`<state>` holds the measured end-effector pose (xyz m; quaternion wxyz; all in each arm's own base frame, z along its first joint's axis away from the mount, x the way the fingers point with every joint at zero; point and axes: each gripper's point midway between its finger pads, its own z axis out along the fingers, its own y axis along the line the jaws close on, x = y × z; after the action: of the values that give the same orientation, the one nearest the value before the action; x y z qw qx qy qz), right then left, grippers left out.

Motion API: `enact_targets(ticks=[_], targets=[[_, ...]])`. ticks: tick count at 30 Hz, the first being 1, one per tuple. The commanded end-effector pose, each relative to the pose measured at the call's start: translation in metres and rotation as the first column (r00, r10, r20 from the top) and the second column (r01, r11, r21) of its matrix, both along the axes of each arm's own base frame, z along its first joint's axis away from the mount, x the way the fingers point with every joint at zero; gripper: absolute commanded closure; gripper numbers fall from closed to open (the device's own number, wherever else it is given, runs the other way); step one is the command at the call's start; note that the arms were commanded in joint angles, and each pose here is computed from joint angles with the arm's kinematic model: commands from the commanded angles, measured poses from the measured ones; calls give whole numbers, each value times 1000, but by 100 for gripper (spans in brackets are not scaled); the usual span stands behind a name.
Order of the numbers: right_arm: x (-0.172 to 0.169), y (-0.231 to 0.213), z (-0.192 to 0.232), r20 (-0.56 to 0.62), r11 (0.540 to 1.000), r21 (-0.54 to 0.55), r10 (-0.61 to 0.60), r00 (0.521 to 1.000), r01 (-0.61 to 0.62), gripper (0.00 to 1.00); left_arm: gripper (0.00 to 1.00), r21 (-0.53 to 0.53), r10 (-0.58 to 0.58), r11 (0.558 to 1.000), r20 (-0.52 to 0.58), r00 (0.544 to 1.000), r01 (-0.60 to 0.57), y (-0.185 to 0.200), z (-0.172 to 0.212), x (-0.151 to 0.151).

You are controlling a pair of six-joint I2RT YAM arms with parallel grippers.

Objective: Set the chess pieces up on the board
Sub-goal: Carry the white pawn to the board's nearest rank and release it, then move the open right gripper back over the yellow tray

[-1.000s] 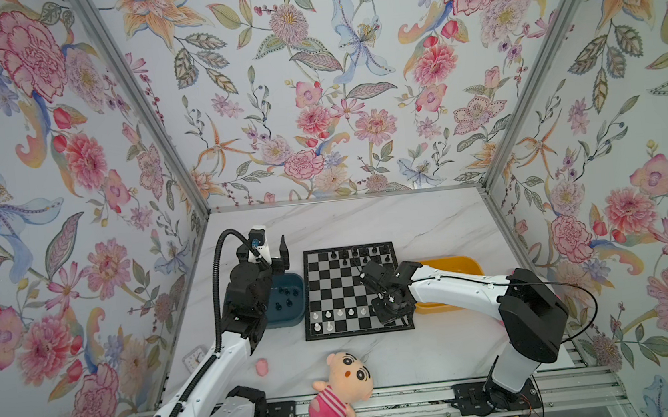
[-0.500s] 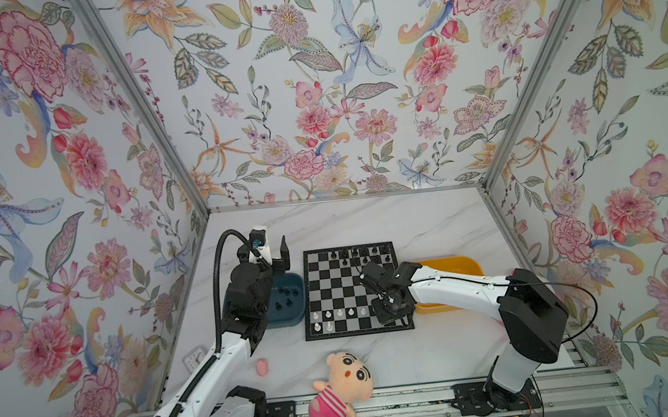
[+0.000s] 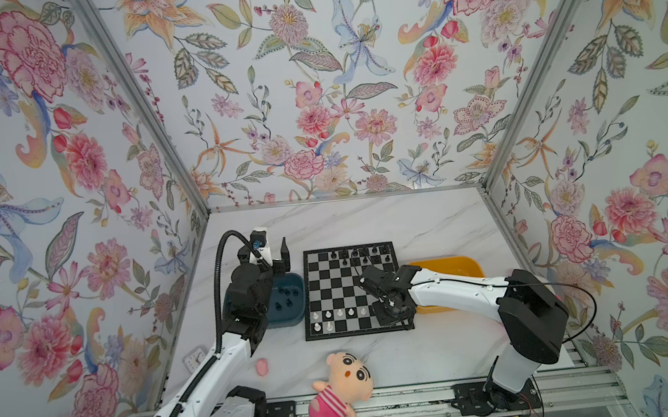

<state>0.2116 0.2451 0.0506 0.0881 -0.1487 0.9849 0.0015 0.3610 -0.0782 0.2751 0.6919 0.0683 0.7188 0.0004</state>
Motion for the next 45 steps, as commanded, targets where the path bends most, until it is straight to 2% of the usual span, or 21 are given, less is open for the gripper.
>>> enact_targets(ticks=[1,4,7,14,17,22,28,33,36,45], targets=[[-1,-1,5,14,1000,3,-6,1000,5,72,19,4,10,1000,9,1000,-10,0,2,-4],[3,-1,17,45,1000,22,-10,999,9,66,19,6,11,1000,10,1000,-11,0,3,-4],[10,-6,37,87,999,30,-24,996,21,65,19,8,13,1000,9,1000,-14,1,2,-4],[37,-27,98,201,993,109,-74,977,52,68,19,14,15,1000,-1,1000,-15,0,-1,-2],[49,-48,106,210,988,125,-112,971,87,71,19,18,19,1000,-7,1000,-19,0,-2,0],[69,-89,102,195,983,102,-168,966,150,74,19,21,27,999,-21,999,-27,0,-4,5],[87,-116,84,147,985,48,-170,974,165,74,19,18,34,999,-35,999,-33,-2,-4,12],[100,-116,67,107,988,43,-152,983,148,74,20,14,33,999,-44,998,-32,-3,-7,16],[102,-111,56,78,989,55,-144,987,140,70,20,18,32,999,-50,998,-31,-4,-7,18],[105,-100,37,35,987,82,-139,990,135,66,20,27,35,999,-56,998,-33,-4,-8,20]])
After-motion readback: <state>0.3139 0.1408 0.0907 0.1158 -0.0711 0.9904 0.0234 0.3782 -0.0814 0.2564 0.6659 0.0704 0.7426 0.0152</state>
